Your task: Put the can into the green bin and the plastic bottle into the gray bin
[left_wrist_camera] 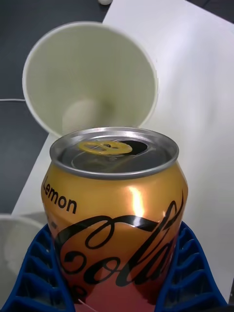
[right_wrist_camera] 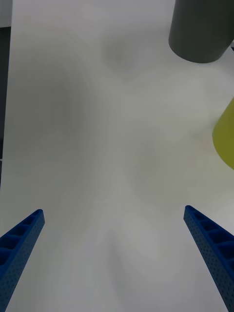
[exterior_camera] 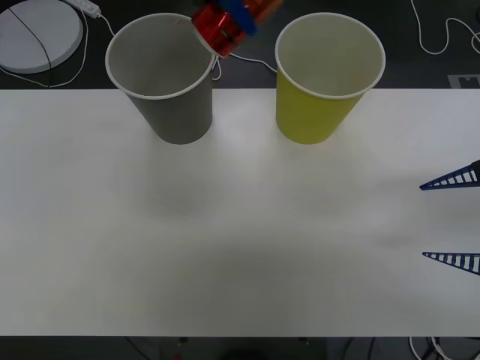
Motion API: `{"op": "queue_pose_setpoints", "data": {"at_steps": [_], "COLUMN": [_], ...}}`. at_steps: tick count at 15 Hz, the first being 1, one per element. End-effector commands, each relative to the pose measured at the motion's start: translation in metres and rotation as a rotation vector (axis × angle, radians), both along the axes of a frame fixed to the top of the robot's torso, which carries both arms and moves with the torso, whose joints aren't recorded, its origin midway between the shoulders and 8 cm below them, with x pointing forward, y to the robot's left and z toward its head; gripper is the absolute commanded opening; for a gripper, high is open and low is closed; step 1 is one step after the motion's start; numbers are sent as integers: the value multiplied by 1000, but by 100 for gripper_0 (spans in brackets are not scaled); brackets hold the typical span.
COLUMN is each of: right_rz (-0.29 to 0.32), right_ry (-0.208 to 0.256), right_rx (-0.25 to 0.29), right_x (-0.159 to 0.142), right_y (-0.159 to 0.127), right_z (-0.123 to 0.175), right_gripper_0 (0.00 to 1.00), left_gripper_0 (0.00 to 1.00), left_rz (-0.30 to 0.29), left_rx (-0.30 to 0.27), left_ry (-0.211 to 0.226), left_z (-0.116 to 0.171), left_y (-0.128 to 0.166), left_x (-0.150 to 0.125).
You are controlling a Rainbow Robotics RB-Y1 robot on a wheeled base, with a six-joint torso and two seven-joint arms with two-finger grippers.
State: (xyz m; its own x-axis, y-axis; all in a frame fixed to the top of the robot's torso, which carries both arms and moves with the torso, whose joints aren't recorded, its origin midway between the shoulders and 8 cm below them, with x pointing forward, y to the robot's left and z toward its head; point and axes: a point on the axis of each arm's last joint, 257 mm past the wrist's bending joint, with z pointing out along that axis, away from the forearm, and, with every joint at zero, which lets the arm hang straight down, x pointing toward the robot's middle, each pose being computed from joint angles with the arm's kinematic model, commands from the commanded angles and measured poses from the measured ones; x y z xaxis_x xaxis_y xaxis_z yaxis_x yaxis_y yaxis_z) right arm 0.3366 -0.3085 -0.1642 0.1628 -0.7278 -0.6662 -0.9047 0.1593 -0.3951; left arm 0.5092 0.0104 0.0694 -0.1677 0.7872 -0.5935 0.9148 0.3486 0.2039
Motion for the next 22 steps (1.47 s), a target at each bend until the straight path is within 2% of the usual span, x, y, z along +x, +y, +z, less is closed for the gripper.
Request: {"op": "queue_pose_setpoints", "data": {"at_steps": [1, 4, 7, 10, 12, 13, 17, 22], "right_rz": [0, 0, 0, 0, 0, 0, 0, 0], "right_ry": [0, 0, 0, 0, 0, 0, 0, 0], "right_rx": [0, 0, 0, 0, 0, 0, 0, 0], "right_x": [0, 0, 0, 0, 0, 0, 0, 0], "right_y": [0, 0, 0, 0, 0, 0, 0, 0], "right_z": [0, 0, 0, 0, 0, 0, 0, 0], "right_gripper_0": [100, 100, 100, 100, 100, 100, 100, 100], "left_gripper_0": [0, 0, 0, 0, 0, 0, 0, 0], "left_rz": [29, 93, 129, 136, 170, 170, 187, 203], "left_rx": [-2, -20, -54, -76, -109, -103, -65, -58], "left_ry": [-23, -34, -63, -118, -127, -147, -177, -184], "left_z": [5, 10, 6, -5, -12, -15, -26, -26], "left_y": [-52, -98, -139, -169, -184, -187, -180, -173], "left_x": [23, 43, 55, 63, 67, 69, 78, 84]}}
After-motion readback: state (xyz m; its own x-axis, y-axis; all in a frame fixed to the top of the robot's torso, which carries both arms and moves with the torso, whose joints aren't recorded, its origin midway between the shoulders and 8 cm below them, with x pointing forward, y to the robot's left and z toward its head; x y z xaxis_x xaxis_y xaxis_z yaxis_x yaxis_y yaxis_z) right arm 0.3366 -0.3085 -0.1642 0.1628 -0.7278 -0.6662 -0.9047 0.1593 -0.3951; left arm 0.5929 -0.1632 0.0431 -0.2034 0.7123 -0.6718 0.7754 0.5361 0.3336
